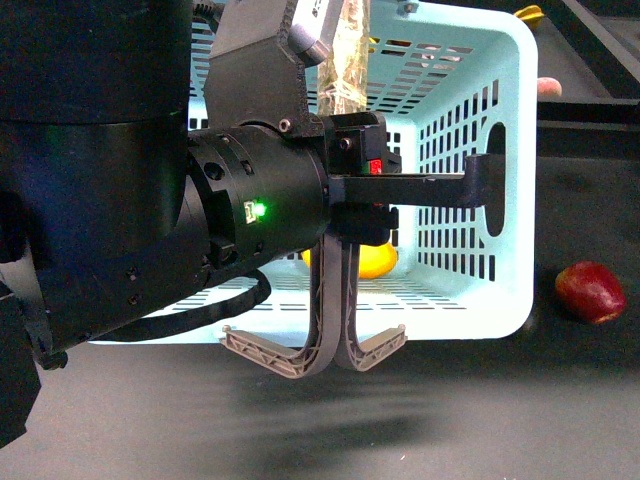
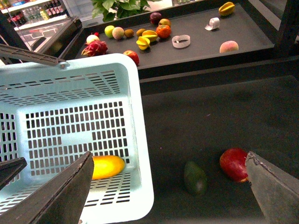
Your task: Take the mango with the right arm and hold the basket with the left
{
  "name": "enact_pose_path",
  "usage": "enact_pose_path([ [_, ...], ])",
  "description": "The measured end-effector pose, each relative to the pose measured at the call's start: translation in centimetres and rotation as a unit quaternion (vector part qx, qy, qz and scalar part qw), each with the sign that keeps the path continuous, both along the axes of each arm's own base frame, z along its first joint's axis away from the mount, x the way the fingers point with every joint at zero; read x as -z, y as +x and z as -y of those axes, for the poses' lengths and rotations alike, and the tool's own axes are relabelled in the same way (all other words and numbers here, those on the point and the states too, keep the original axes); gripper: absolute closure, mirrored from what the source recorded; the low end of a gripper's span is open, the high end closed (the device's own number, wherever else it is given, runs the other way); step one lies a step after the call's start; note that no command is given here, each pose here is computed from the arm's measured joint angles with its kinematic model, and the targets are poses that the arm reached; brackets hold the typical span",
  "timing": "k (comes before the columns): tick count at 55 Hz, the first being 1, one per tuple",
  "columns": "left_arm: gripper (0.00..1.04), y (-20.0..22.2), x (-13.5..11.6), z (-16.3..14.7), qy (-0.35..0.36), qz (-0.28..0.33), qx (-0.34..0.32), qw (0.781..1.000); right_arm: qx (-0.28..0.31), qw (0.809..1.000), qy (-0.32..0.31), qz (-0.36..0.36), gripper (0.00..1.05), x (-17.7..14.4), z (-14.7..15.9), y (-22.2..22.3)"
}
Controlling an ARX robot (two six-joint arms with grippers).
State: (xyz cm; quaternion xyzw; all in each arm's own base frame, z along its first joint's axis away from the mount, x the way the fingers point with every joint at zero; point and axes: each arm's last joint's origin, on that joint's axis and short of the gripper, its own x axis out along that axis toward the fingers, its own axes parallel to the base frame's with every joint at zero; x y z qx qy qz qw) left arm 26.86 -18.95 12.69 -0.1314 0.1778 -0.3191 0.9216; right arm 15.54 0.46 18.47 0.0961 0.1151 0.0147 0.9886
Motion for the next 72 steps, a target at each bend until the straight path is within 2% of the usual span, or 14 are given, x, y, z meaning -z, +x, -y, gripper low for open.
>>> enact_pose_path([
  [5, 1.0, 0.0, 0.0, 0.0, 0.0, 0.0, 0.0, 1.0, 0.015, 0.996, -0.049, 0.075, 0.24, 0.5, 0.4, -0.4],
  [8, 1.0, 0.0, 0.0, 0.0, 0.001, 0.001, 0.0, 1.0, 0.019, 0.993, -0.063, 0.097, 0.32, 0.5, 0.4, -0.7],
  [10, 1.0, 0.0, 0.0, 0.0, 0.001, 0.001, 0.0, 1.0, 0.017, 0.991, -0.074, 0.109, 0.4, 0.4, 0.4, -1.0],
  [31, 1.0, 0.0, 0.0, 0.0, 0.0, 0.0, 0.001, 1.0, 0.015, 0.989, -0.093, 0.118, 1.02, 1.7, 0.4, -2.6],
  [72, 1.0, 0.0, 0.0, 0.0, 0.0, 0.0, 0.0, 1.0, 0.014, 0.988, -0.095, 0.119, 1.03, 1.6, 0.4, -4.5],
])
